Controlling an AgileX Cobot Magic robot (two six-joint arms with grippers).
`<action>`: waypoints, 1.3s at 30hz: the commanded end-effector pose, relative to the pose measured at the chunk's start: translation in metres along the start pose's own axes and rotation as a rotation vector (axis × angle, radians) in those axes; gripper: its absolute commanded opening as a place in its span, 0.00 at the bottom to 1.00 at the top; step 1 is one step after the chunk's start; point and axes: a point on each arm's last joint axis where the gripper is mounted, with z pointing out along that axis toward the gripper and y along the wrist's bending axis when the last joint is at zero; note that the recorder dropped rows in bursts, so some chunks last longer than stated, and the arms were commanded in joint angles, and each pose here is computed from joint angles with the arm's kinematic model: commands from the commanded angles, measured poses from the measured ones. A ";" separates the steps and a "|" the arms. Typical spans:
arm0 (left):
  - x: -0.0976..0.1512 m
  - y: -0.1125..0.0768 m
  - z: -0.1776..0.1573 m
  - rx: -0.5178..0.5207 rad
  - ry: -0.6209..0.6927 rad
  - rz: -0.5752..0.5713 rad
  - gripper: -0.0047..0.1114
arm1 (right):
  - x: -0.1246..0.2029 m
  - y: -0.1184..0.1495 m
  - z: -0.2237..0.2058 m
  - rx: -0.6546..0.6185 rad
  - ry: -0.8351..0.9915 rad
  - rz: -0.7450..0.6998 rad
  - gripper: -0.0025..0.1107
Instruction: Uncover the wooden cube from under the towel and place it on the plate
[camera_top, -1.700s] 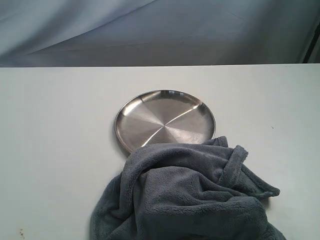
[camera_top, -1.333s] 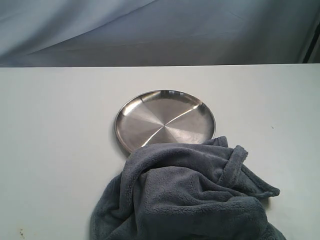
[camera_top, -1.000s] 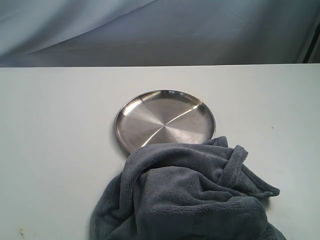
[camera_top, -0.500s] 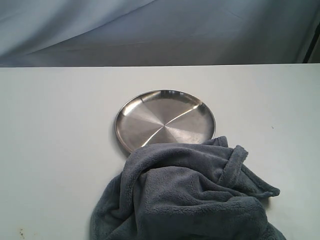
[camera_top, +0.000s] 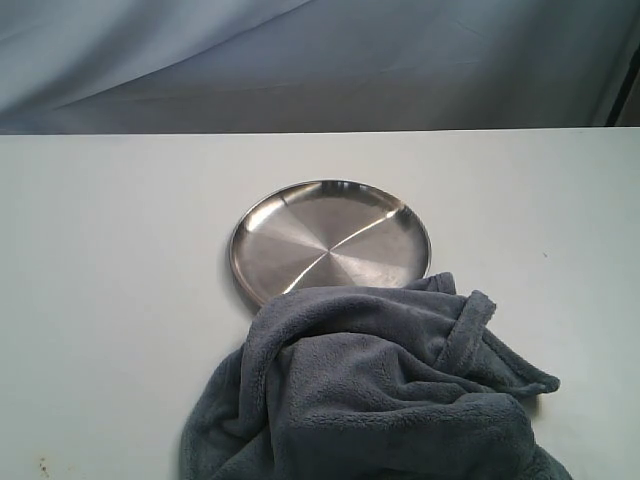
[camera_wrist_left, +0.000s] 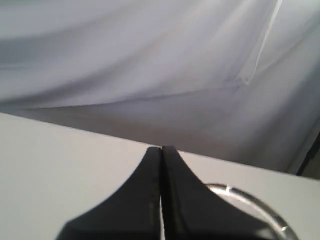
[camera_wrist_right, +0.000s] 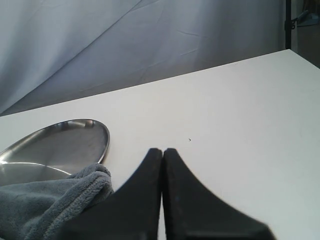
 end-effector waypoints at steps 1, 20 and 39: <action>-0.020 -0.009 0.005 -0.019 0.204 0.172 0.04 | 0.002 0.000 0.000 -0.001 0.008 0.009 0.05; 0.012 -0.035 0.047 0.352 0.912 0.508 0.04 | 0.002 0.000 0.000 -0.001 0.008 0.009 0.05; 0.045 -0.064 0.053 0.588 1.180 0.662 0.04 | 0.002 0.000 0.000 -0.001 0.008 0.009 0.05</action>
